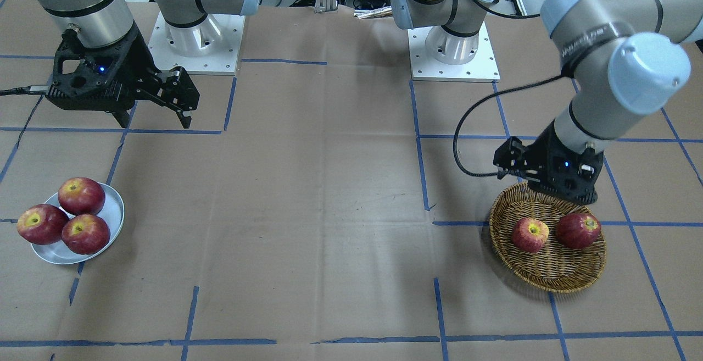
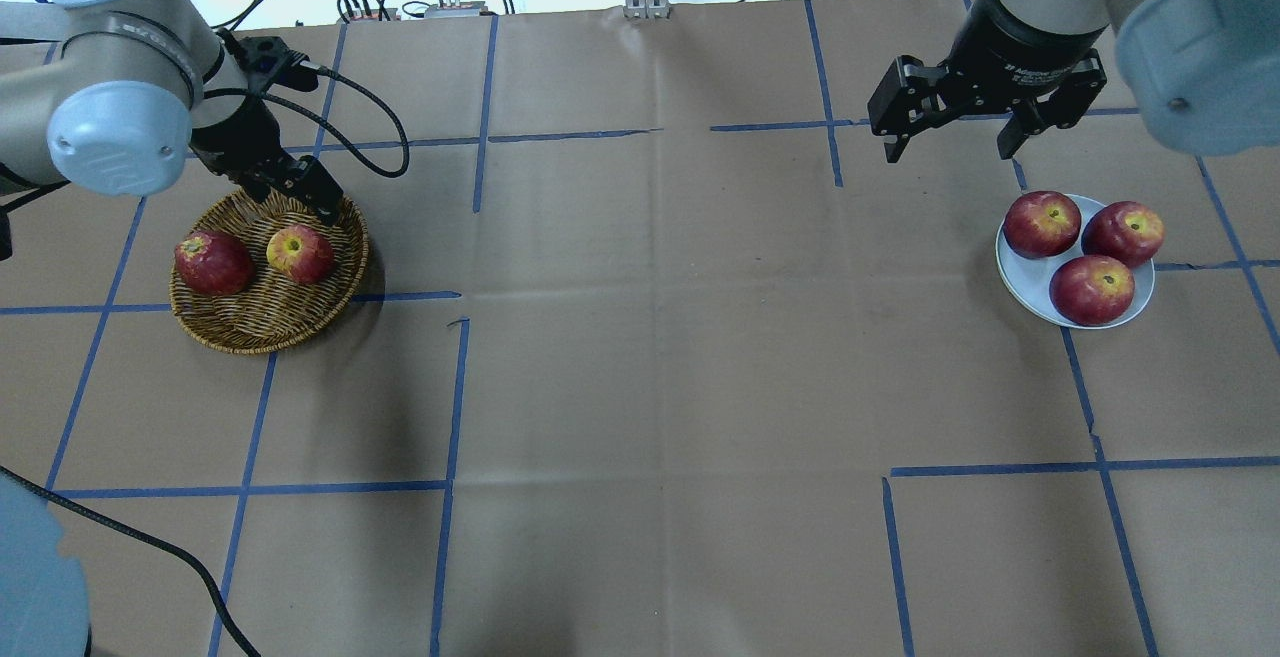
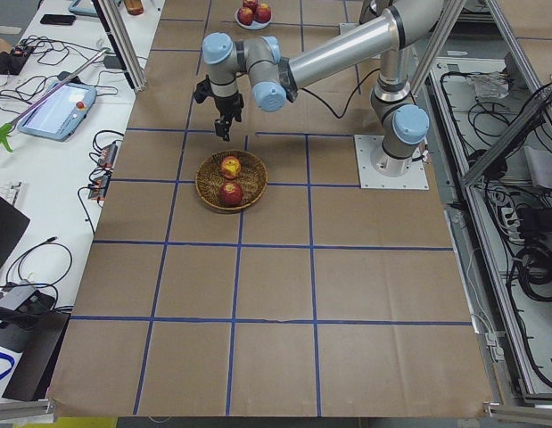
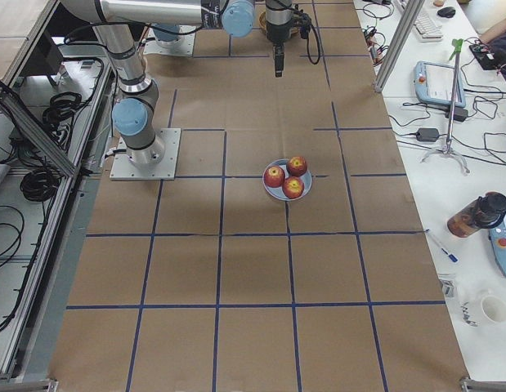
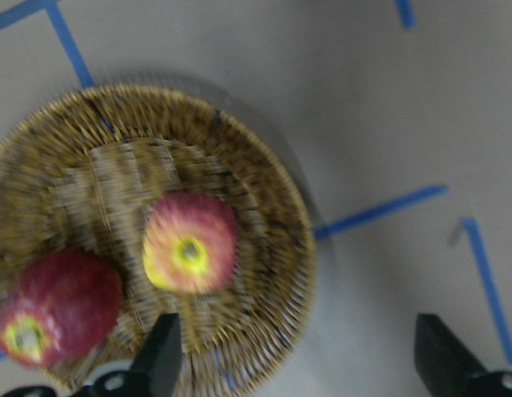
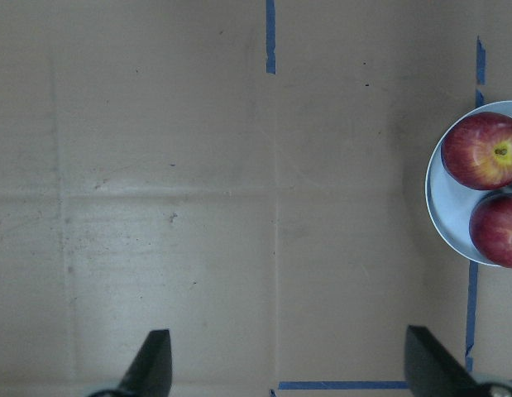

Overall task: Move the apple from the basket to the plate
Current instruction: 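Close the left gripper on the yellow-red apple and lift it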

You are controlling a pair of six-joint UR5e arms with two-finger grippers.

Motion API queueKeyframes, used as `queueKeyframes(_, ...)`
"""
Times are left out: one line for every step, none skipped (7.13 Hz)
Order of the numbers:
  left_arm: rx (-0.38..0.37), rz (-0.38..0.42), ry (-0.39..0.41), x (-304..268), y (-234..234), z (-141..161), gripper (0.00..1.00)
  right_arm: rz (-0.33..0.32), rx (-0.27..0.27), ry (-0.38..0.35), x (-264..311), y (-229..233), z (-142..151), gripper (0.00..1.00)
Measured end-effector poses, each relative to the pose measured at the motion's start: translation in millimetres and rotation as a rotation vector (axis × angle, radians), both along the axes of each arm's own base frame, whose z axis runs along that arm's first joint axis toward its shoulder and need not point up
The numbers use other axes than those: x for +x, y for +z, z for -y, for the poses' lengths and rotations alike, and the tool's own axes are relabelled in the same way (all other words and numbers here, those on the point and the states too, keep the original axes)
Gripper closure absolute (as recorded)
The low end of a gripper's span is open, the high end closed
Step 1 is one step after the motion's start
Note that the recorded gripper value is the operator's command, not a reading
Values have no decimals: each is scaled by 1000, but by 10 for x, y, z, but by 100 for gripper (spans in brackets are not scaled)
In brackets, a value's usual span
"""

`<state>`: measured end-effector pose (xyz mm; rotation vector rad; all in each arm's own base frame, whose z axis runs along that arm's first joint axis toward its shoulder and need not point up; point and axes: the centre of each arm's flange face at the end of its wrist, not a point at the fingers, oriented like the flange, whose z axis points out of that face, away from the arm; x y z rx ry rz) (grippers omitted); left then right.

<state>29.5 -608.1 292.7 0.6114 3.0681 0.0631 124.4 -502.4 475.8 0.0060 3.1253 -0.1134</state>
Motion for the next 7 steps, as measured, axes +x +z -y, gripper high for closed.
queueKeyframes(6, -3, -4, 235, -228, 72, 2, 0, -1, -1, 4, 5, -4, 0)
queueKeyframes(11, -5, 0, 375, -374, 104, 2, 0, -1, -1, 5, 7, -4, 0)
queueKeyframes(24, -10, 4, 434, -494, 108, 2, 0, -1, -1, 6, 6, -4, 0)
queueKeyframes(42, -18, 9, 450, -628, 89, 2, 0, -1, -1, 6, 3, -4, 0)
queueKeyframes(56, -25, 14, 445, -737, 61, 2, 0, 0, -1, 6, 1, -6, 0)
queueKeyframes(67, -30, 17, 438, -816, 40, 7, 0, 1, 1, 7, -3, -6, 0)
queueKeyframes(75, -35, 20, 435, -869, 29, 18, -1, 3, 2, 6, -9, -2, 0)
